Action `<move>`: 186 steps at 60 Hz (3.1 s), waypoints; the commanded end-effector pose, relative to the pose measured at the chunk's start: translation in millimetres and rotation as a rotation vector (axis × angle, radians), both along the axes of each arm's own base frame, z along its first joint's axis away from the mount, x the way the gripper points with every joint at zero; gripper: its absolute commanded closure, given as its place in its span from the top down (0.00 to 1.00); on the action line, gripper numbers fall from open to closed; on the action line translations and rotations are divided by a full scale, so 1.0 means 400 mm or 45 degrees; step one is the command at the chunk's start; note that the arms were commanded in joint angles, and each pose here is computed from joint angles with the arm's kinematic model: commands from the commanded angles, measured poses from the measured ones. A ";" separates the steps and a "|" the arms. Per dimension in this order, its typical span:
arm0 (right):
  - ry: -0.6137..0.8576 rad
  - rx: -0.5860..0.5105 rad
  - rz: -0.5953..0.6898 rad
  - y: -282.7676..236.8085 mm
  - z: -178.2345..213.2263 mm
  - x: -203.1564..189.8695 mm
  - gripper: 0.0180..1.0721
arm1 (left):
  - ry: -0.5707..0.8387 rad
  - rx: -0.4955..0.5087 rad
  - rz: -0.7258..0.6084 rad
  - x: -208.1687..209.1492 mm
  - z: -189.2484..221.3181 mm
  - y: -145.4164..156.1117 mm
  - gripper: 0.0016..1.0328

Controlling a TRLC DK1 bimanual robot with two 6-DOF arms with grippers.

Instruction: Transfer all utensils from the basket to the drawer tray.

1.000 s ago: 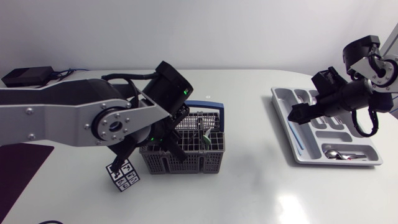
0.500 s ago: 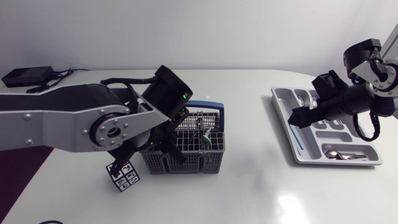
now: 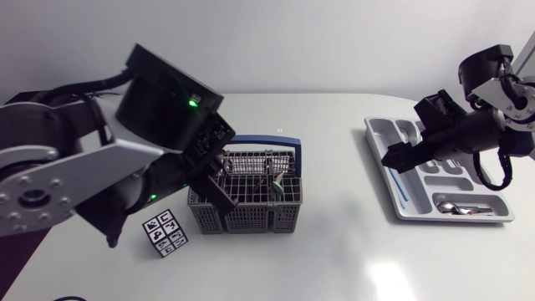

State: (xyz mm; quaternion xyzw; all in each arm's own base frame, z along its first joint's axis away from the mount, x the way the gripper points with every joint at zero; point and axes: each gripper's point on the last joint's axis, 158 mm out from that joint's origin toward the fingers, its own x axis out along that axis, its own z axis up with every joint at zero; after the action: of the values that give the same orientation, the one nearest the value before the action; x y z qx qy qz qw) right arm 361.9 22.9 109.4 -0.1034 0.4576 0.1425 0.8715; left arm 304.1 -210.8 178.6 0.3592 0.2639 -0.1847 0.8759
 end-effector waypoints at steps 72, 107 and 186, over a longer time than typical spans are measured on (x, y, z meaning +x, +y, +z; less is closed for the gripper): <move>-0.129 0.419 0.966 0.594 0.235 -0.394 0.74 | 0.691 -0.850 -0.356 -0.166 0.130 -0.169 0.03; -0.033 0.419 1.048 0.651 0.167 -0.408 0.25 | 0.839 -0.896 -0.396 -0.179 0.119 -0.200 0.03; 0.056 0.153 0.938 0.205 0.041 -0.357 0.05 | 0.516 -0.807 -0.202 -0.035 0.141 -0.111 0.66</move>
State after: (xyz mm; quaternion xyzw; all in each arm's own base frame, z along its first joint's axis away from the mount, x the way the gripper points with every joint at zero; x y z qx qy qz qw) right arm 220.7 124.2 140.7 -0.1872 0.3964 0.4646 0.7694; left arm 290.7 -254.1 252.2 0.0263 0.3248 -0.3939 0.8595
